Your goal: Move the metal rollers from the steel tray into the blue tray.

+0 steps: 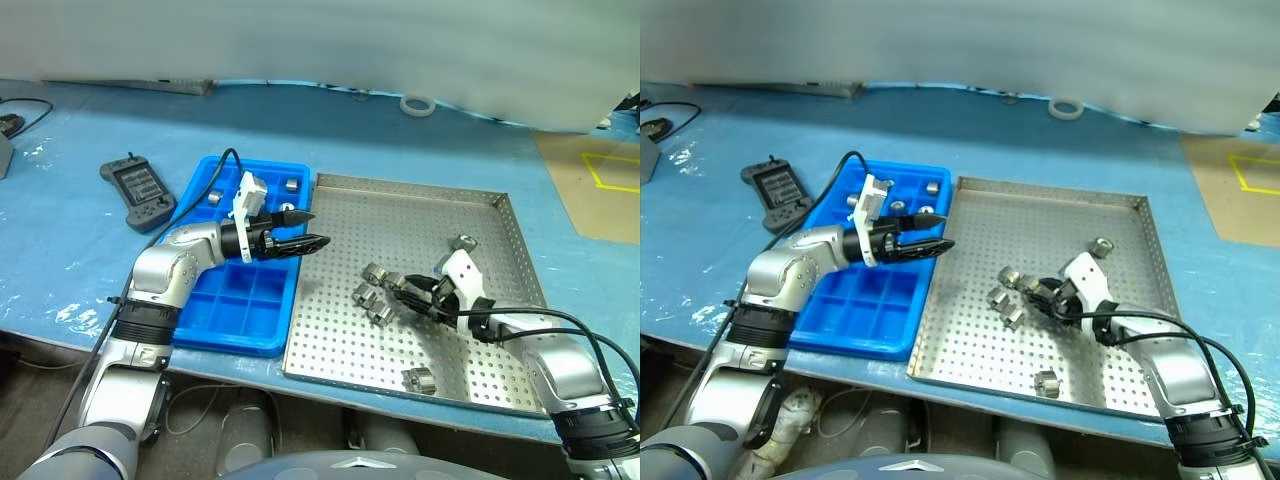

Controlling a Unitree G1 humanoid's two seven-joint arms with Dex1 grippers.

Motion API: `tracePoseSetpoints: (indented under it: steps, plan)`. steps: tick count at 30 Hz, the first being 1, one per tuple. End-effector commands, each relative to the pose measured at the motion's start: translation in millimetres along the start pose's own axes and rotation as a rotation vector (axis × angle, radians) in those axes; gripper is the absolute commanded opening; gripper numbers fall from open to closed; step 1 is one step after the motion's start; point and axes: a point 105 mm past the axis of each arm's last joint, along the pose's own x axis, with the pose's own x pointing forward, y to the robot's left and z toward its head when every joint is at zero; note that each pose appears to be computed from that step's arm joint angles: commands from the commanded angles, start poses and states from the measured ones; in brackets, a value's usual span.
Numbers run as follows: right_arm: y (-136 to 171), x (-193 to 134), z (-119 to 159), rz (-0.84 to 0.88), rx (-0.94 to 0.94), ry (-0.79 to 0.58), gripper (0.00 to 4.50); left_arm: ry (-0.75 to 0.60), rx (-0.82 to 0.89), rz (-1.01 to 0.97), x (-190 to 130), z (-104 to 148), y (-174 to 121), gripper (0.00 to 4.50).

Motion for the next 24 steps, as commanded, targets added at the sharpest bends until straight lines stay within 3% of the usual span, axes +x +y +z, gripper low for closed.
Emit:
tracePoseSetpoints:
  steps: [1, 2, 23, 24]
  plan:
    - [-4, -5, 8, -0.015, -0.02, -0.035, 0.85, -0.021, 0.035, -0.016, 2, 10, -2, 4.5]
    - [-5, -5, 9, -0.016, -0.017, -0.039, 0.67, -0.02, 0.036, -0.016, 2, 10, -2, 4.5]
    - [-10, -6, 11, -0.024, -0.055, 0.005, 0.68, -0.025, 0.037, -0.01, 1, 10, 0, 4.5]
    - [-12, -8, 10, -0.032, -0.054, 0.005, 1.03, -0.025, 0.038, -0.009, 2, 11, 0, 4.5]
